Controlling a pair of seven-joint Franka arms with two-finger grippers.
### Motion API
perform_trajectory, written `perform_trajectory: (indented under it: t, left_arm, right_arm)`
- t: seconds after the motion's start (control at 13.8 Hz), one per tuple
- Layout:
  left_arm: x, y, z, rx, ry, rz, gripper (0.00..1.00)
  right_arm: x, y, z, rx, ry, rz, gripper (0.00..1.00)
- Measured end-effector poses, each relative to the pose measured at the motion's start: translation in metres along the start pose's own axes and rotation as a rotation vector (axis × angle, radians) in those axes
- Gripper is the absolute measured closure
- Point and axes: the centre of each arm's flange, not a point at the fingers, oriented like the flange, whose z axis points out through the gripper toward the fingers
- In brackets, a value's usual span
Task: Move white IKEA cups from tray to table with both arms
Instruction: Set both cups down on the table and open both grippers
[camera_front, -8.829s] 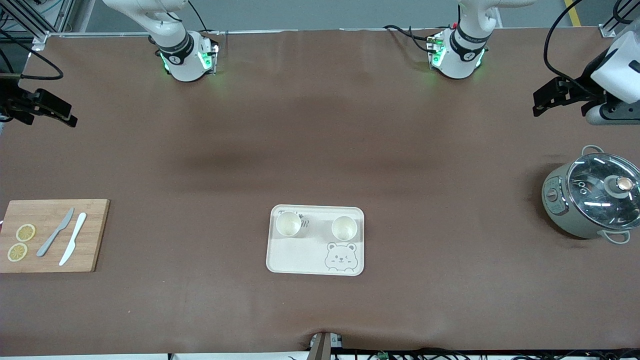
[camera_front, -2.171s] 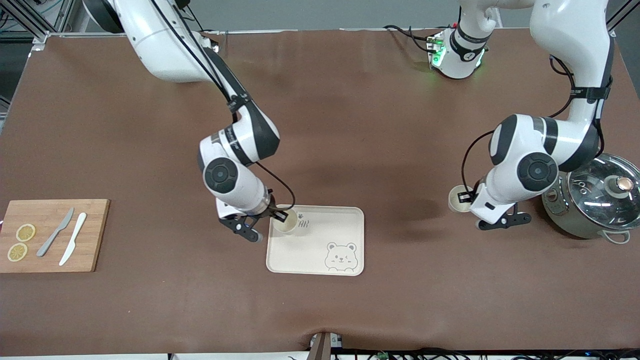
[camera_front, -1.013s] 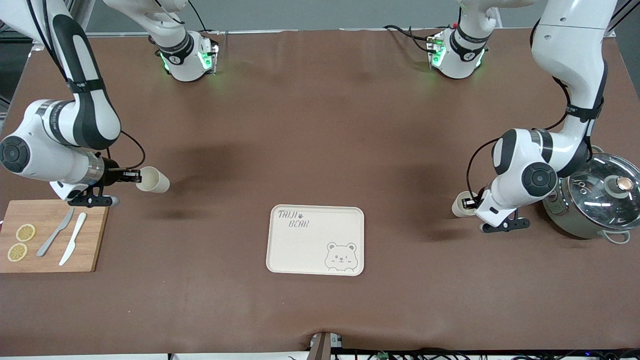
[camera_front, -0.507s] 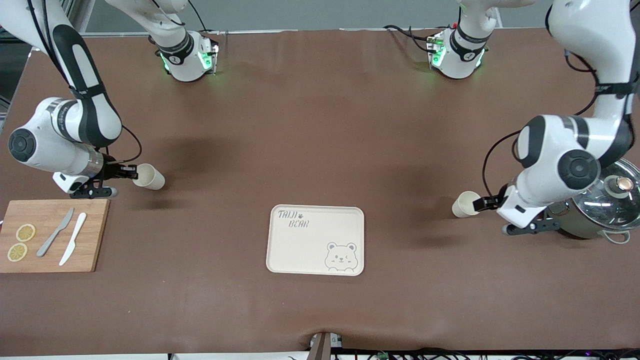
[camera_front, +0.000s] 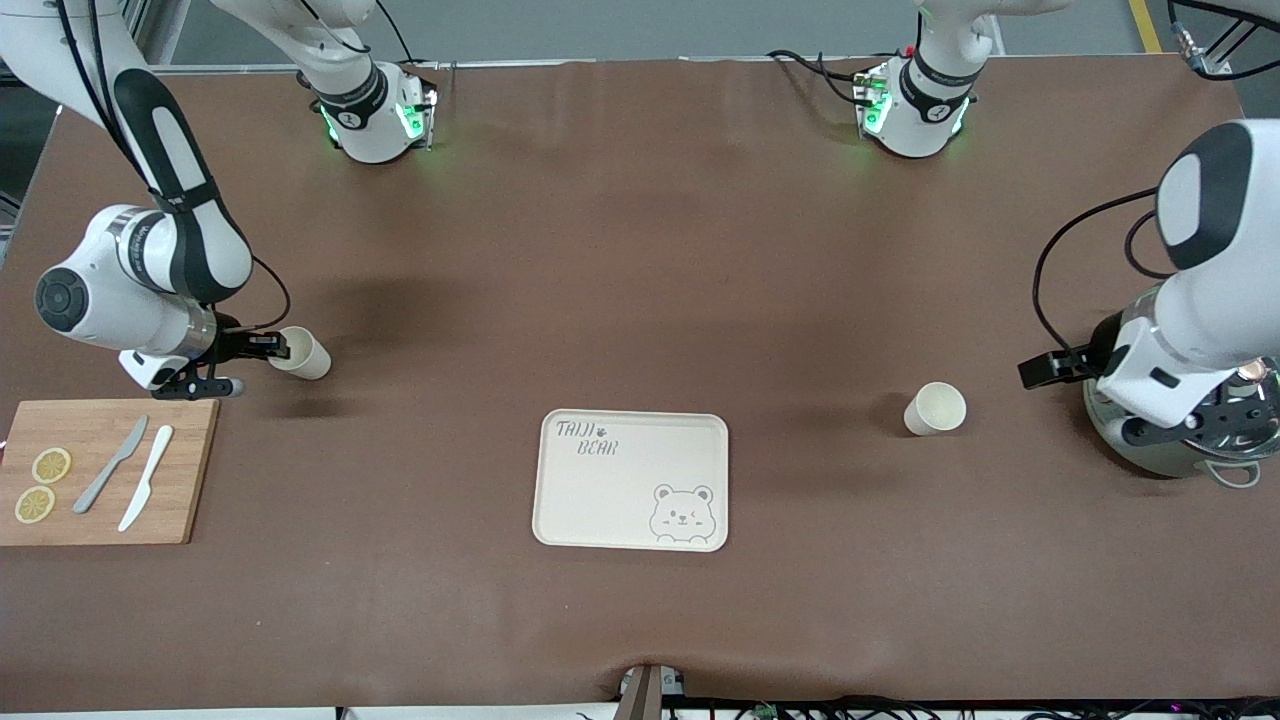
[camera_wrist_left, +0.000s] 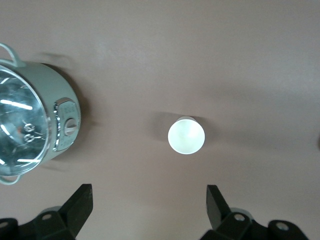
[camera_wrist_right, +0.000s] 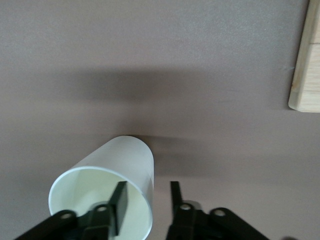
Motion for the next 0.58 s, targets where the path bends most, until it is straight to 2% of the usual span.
perform_trajectory:
  t: [0.22,0.36,0.58]
  left_arm:
    - [-0.019,-0.008,-0.043,-0.005,0.035,0.007,0.00]
    - [-0.033,-0.012,-0.064,-0.008,0.049,0.032,0.00]
    - [-0.047,-0.017,-0.082,-0.010,0.056,0.072,0.00]
  right_arm:
    - [0.018,-0.001,-0.044,0.019,-0.041,-0.009,0.19]
    - [0.038,-0.003,-0.106,0.019,-0.017,-0.023,0.00]
    - [0.060,-0.030,-0.215,0.003,0.060,-0.081,0.00]
